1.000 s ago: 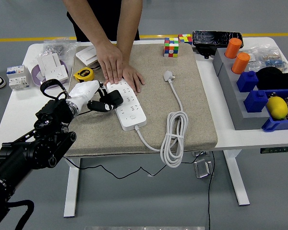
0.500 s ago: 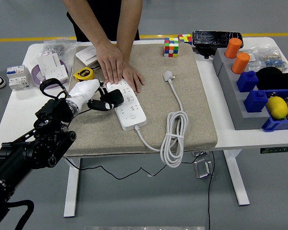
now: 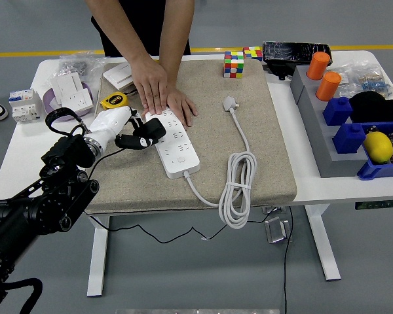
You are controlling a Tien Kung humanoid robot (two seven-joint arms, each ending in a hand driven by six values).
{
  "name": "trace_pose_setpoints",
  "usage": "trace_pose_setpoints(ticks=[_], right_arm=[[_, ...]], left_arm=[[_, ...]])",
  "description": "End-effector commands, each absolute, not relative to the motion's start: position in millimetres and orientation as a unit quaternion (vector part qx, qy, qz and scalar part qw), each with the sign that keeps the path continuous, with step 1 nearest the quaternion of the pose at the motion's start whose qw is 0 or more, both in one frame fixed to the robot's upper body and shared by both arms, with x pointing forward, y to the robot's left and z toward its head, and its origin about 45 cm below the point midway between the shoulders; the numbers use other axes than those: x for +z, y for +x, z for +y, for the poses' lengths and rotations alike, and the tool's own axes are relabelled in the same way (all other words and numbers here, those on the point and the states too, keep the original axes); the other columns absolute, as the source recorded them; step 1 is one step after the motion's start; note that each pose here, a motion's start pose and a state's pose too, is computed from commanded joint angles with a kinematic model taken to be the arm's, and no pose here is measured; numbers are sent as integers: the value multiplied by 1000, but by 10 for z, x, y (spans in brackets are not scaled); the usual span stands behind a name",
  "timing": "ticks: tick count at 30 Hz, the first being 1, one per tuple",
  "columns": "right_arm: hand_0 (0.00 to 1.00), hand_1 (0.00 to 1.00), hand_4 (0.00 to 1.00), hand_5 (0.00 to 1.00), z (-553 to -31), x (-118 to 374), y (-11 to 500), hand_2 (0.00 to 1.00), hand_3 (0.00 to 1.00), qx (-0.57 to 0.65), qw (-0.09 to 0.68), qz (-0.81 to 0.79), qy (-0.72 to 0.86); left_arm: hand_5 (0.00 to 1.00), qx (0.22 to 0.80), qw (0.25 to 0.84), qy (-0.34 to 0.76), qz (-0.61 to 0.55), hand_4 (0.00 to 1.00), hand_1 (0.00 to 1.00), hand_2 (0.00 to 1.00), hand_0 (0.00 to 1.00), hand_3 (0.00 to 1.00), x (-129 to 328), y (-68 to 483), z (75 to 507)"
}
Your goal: Pick up the plug,place it near the board,insert it into the board,press the button
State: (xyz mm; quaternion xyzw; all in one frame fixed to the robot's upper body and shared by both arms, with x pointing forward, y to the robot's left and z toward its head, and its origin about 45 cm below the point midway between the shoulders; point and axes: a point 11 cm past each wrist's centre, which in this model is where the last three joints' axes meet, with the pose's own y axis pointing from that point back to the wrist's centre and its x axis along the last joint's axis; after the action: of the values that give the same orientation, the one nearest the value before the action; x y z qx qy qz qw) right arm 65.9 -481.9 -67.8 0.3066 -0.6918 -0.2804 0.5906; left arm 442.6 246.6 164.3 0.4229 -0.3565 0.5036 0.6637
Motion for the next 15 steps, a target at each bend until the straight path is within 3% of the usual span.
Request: trace_pose_setpoints(ticks=[15], right_arm=[[980,874,998,998,-4802,-694,613,813,823,-285,590,-691,305]], left_arm=[[417,561,630,400,-357,562,700,520,635,305,1749,4243,2861]])
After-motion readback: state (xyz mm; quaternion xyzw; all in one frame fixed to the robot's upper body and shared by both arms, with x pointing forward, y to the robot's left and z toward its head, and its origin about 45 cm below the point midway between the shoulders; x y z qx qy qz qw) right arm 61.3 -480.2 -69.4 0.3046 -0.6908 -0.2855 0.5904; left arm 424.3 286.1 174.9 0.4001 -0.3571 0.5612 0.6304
